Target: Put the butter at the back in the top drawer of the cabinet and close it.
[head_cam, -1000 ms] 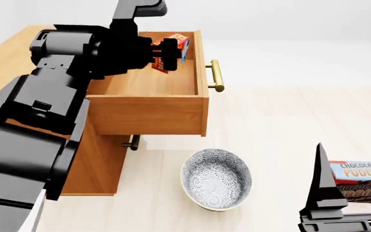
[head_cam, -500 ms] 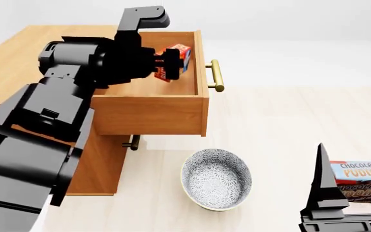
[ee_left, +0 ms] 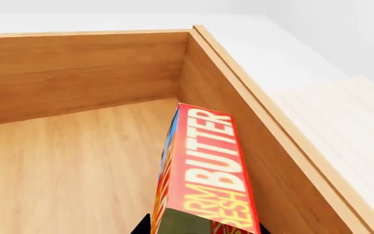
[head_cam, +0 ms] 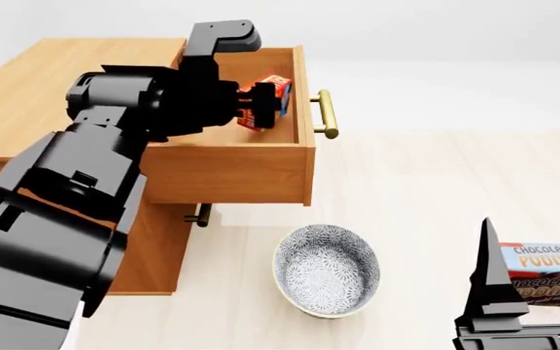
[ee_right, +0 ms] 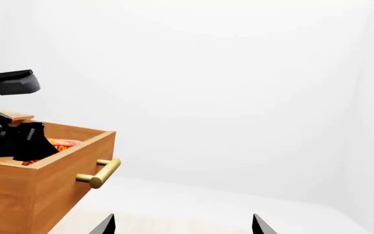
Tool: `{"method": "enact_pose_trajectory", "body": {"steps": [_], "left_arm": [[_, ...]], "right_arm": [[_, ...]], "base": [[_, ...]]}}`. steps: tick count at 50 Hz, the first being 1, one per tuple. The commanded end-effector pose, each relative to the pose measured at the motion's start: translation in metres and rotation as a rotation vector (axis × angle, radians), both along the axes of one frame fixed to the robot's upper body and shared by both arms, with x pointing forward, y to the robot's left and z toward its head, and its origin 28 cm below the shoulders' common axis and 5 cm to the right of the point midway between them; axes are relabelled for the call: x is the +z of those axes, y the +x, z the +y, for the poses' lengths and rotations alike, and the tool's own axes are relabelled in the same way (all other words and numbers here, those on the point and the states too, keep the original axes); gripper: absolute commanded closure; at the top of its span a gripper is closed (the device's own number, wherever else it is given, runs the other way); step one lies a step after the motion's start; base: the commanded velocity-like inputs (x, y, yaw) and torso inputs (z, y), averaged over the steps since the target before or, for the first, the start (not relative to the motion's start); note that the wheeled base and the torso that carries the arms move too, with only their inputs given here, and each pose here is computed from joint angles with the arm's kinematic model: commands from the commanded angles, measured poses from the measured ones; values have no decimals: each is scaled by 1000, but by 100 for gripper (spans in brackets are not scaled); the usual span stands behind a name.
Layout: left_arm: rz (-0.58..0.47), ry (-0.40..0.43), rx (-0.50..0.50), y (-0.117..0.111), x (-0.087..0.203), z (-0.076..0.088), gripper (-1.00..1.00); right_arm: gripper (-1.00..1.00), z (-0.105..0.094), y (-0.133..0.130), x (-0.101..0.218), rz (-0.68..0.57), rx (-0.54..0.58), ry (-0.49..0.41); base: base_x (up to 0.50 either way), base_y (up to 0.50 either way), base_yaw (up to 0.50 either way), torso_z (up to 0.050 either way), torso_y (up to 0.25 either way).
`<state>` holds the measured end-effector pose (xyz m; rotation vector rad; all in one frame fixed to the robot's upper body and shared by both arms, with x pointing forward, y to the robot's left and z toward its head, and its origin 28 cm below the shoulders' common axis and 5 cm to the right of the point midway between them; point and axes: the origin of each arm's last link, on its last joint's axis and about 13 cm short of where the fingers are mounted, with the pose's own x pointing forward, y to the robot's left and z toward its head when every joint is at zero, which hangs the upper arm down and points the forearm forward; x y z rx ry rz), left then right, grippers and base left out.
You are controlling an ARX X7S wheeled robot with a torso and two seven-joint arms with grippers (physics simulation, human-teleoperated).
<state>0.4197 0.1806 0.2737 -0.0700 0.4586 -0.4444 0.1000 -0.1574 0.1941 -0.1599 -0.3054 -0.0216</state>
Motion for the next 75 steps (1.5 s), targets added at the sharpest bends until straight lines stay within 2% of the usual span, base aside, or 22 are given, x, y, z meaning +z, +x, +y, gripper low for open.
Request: {"method": "enact_pose_trajectory", "body": {"steps": [1,34,58,59,75], "left_arm": [[-13,-54,-9,0,6,-5,100],[16,-33,0,0,-7,-5,100],[24,7,-7,-1,-6,-3,100],[25,8,-8,-1,-6,-3,-100],[26,11,-14,-1,-6,-3,-100]], "right_arm": [[-100,0,0,-1,1,-2,2],[-100,1,-1,0,-5,-4,5],[-100,1,-1,1,-6,7,8],[-100,1,-1,1,-6,8,8],[-100,1,-1,1,-7,9,10]], "base": [[0,0,0,0,0],[0,0,0,0,1],[0,0,0,0,0],[0,0,0,0,0],[0,0,0,0,0]]}}
